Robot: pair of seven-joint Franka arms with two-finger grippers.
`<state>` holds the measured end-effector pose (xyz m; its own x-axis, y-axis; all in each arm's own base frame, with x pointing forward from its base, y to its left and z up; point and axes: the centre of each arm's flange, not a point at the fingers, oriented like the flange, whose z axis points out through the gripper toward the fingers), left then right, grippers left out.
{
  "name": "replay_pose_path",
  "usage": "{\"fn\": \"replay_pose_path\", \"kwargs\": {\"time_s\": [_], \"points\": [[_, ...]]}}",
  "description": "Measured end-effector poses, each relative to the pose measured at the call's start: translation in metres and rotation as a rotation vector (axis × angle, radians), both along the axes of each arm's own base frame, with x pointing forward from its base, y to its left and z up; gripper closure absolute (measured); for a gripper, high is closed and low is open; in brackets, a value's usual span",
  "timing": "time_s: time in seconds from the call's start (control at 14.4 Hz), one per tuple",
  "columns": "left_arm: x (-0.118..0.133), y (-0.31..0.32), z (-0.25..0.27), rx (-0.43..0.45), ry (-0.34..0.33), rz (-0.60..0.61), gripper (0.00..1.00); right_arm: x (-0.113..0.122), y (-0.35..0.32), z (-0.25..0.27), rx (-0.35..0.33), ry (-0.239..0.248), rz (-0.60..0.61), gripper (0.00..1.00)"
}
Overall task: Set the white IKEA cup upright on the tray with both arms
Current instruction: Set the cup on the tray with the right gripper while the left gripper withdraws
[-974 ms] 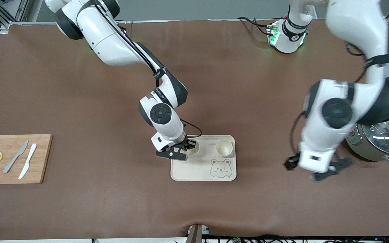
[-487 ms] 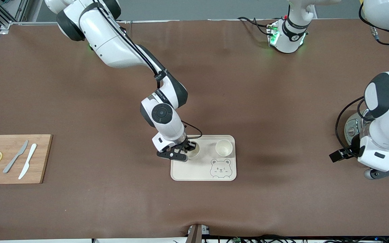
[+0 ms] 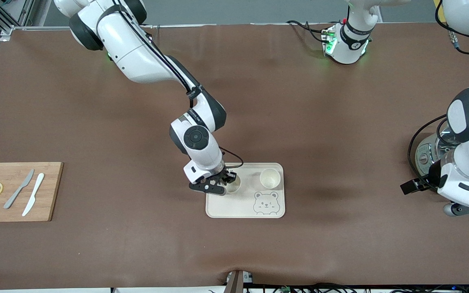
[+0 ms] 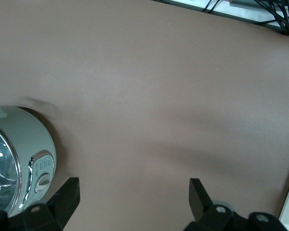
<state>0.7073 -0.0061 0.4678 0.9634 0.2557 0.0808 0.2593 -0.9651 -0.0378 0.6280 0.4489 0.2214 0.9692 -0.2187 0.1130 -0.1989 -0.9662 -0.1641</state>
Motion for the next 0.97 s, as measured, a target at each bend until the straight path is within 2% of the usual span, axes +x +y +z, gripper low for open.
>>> {"fn": "replay_pose_path", "kwargs": {"time_s": [0.14,0.28,0.42,0.63,0.97], "points": [[-0.001,0.029,0.005,-0.009,-0.003,-0.045,0.00,0.001,0.000,0.001,0.001,-0.004,-0.001,0.41],[-0.004,0.052,0.015,0.001,-0.010,-0.167,0.00,0.004,-0.001,0.009,0.004,-0.015,-0.004,0.23],[-0.007,0.063,0.023,0.005,-0.015,-0.246,0.00,0.006,-0.004,0.020,-0.010,-0.005,-0.008,0.03],[-0.009,0.076,0.025,-0.018,-0.017,-0.253,0.00,0.001,-0.007,0.055,-0.048,0.037,-0.005,0.00],[-0.010,0.078,0.024,-0.020,-0.015,-0.262,0.00,-0.018,-0.017,0.146,-0.111,0.104,0.000,0.00]]}}
